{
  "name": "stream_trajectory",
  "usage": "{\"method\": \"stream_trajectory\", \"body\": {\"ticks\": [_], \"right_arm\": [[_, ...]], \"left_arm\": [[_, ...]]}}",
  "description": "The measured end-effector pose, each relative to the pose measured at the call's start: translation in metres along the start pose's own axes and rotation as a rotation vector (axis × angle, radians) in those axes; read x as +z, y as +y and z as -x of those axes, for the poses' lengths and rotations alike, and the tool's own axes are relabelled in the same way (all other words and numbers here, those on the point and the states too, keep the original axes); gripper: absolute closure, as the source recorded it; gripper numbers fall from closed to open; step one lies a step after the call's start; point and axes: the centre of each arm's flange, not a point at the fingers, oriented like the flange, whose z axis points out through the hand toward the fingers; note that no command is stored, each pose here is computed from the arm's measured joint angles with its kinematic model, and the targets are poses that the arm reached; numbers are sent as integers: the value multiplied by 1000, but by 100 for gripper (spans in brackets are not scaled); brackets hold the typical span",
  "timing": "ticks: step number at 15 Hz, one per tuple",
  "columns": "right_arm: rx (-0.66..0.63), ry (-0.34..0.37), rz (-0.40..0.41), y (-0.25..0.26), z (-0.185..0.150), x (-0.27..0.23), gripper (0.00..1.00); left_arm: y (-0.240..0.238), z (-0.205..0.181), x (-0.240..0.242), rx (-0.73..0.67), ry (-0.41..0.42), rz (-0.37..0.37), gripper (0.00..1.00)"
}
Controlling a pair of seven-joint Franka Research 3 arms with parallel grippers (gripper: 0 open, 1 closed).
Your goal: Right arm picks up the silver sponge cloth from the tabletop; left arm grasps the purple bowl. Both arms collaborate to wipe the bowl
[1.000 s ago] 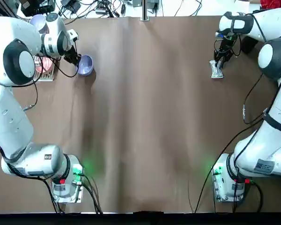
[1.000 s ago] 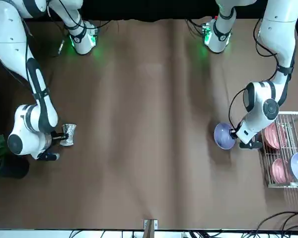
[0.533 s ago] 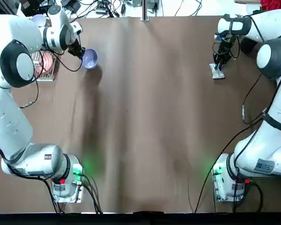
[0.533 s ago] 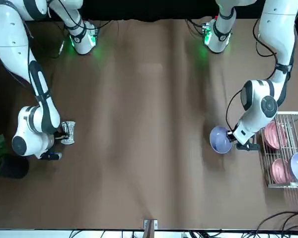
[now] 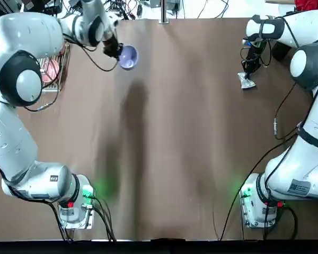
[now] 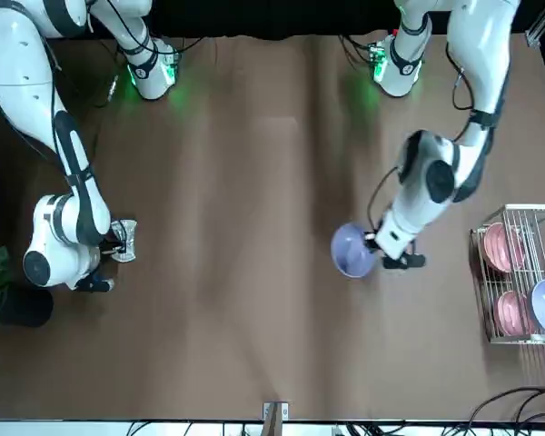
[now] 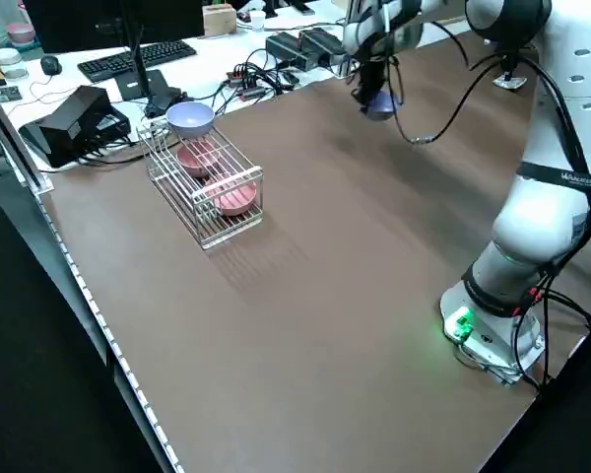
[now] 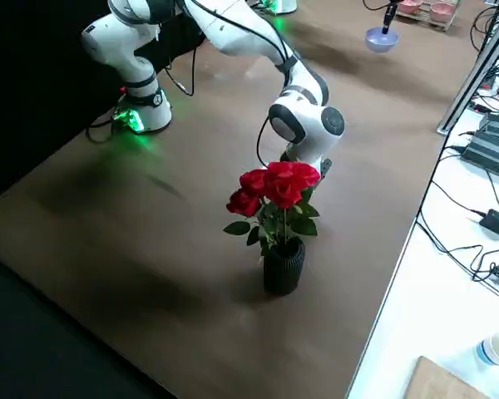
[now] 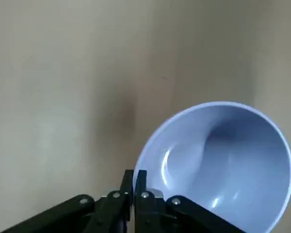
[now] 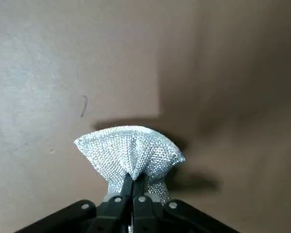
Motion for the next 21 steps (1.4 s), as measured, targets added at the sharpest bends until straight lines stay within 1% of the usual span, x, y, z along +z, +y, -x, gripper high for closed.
{"method": "stream_trajectory", "body": {"ticks": [3, 6, 9, 12, 14, 17, 18, 19, 21], "right_arm": [[-4, 11, -1, -7, -3, -17, 98], [-22, 40, -13, -33, -5, -36, 98], [-39, 87, -90, -80, 5, -73, 98], [-44, 123, -171, -147, 22, -105, 98], [-45, 122, -235, -202, 35, -116, 98], [-88, 93, -272, -272, 54, -107, 98], [-112, 94, -294, -313, 65, -101, 98], [-112, 94, -294, -313, 65, -101, 98], [-128, 120, -326, -340, 71, -99, 98]], "left_arm": [[86, 29, 17, -60, -20, 31, 96], [158, 54, 42, -87, -49, 60, 96], [205, 85, 71, -72, -86, 62, 96], [232, 98, 88, -72, -94, 64, 96], [238, 100, 103, -69, -78, 39, 96], [241, 102, 112, -77, -65, 18, 96], [241, 101, 115, -79, -66, 17, 96], [241, 101, 115, -79, -66, 17, 96], [242, 102, 118, -81, -69, 15, 96]]}}
